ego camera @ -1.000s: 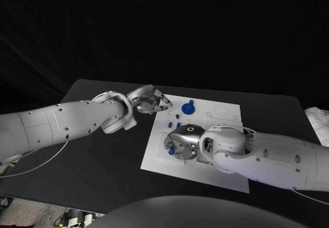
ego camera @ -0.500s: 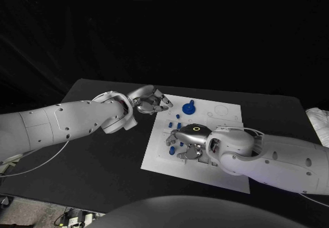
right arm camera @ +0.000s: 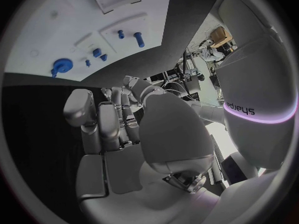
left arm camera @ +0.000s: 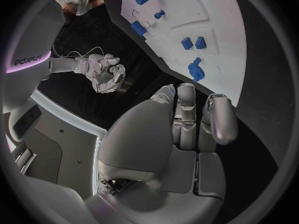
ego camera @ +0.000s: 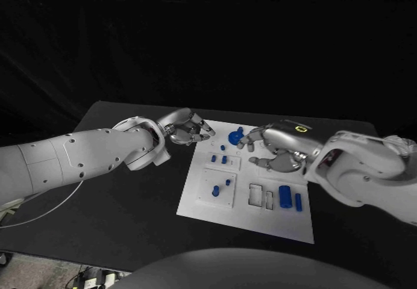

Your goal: Assemble the parts on the task board

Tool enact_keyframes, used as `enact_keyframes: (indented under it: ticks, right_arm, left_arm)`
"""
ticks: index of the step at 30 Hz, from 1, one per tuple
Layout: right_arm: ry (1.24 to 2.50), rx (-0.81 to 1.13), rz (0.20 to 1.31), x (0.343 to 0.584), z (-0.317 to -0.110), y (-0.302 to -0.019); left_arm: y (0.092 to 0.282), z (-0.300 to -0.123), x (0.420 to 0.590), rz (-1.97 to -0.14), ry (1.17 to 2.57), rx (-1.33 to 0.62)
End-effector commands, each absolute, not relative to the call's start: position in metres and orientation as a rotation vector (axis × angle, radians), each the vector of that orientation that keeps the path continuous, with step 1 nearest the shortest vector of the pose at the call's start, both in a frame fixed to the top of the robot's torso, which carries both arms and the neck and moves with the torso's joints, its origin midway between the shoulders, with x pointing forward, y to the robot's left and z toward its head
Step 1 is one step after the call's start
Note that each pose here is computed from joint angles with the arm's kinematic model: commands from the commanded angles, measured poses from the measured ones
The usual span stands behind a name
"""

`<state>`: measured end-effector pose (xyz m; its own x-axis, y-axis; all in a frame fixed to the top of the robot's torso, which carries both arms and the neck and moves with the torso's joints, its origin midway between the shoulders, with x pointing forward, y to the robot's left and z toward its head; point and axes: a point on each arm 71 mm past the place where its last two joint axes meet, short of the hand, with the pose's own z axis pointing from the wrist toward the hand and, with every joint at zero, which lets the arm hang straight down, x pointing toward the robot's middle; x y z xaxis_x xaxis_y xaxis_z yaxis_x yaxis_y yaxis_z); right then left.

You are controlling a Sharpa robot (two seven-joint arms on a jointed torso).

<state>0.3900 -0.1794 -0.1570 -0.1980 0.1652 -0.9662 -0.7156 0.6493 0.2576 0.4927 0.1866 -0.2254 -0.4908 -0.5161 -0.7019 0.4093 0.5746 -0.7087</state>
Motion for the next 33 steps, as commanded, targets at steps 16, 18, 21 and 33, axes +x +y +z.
enact_keyframes:
  ticks: [16, 18, 21, 33]
  right_arm:
    - [2.187, 0.005, 0.412, 0.418, -0.181, -0.252]
    - [2.228, 0.012, 0.306, 0.422, -0.188, -0.257]
    - [2.249, -0.003, 0.229, 0.426, -0.193, -0.258]
    - [2.254, -0.162, 0.076, 0.434, -0.205, -0.243]
  left_arm:
    - [0.179, -0.230, 0.493, -1.116, 1.742, -0.092]
    - [0.179, -0.231, 0.494, -1.114, 1.749, -0.094]
    - [0.179, -0.232, 0.494, -1.112, 1.754, -0.094]
    - [0.177, -0.233, 0.494, -1.117, 1.761, -0.091]
